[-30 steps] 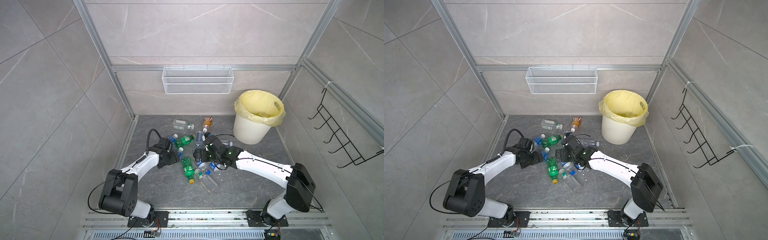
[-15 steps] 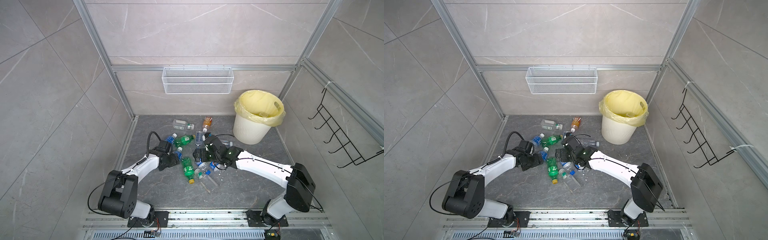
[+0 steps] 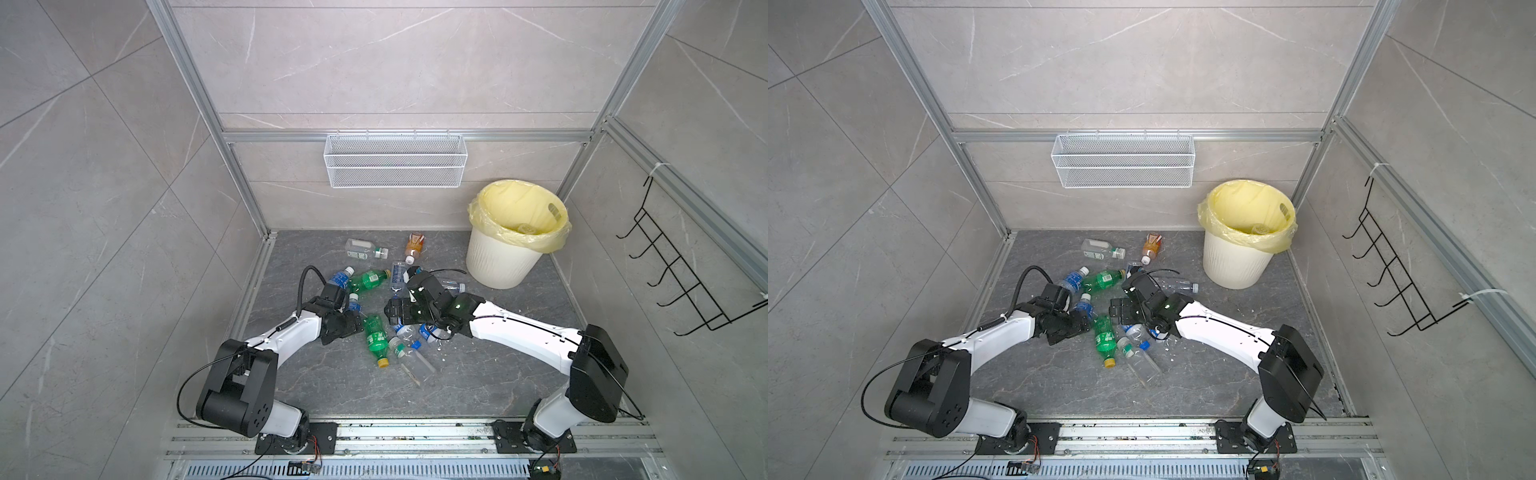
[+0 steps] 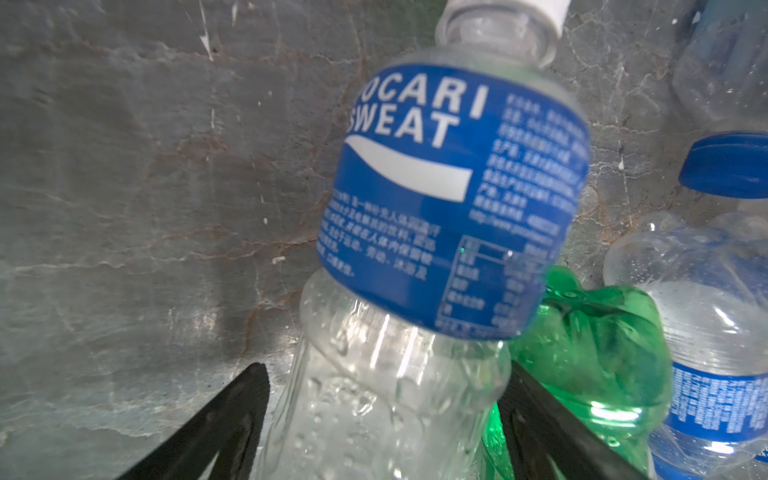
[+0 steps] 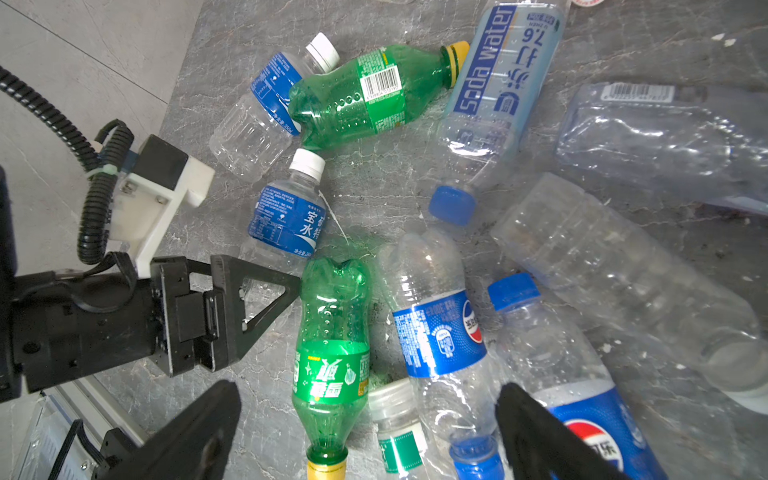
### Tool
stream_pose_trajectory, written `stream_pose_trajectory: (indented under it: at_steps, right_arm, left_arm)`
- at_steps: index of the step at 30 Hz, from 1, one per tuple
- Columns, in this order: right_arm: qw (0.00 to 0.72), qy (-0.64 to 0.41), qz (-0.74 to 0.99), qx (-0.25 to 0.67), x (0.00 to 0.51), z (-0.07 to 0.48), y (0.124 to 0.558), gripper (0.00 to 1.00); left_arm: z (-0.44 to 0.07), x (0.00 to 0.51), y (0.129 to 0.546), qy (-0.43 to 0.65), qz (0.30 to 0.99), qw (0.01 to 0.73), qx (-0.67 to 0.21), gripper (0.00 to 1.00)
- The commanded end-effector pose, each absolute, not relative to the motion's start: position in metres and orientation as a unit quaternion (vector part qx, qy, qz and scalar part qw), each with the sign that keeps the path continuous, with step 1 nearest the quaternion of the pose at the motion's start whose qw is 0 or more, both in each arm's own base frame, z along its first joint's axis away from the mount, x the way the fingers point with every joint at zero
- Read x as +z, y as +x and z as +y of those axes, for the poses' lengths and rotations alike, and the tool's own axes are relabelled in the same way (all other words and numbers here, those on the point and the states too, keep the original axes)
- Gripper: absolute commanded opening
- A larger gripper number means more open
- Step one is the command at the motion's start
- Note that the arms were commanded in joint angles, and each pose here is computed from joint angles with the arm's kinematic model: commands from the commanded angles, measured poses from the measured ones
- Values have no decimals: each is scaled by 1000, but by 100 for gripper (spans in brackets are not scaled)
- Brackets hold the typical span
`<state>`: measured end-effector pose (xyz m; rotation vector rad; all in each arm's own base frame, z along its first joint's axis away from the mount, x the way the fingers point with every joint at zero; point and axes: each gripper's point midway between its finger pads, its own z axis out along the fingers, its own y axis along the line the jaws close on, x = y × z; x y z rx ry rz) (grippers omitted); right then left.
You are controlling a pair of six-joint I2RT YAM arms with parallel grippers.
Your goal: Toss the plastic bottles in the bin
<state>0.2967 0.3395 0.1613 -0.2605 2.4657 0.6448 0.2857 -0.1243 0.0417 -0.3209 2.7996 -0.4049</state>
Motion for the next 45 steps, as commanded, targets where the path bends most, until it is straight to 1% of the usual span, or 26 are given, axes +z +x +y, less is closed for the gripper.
stream_pose_trajectory:
  at_steps: [1, 13, 23, 32, 45]
  right_arm:
    - [281, -89, 923, 246, 157, 341, 298, 100]
    - [280, -83, 924, 248, 155, 338, 298, 100]
    - [276, -77, 923, 257, 156, 340, 298, 100]
    - [272, -68, 920, 274, 160, 342, 300, 100]
    - [270, -54, 916, 291, 172, 333, 308, 100]
  left_arm:
    - [-129, 42, 289, -113, 971, 148, -150, 87]
    - [-134, 35, 289, -108, 972, 142, -154, 77]
    - [-140, 39, 287, -98, 971, 143, -167, 60]
    - [-146, 56, 288, -91, 965, 158, -190, 55]
    - [-165, 101, 296, -59, 947, 199, -246, 52]
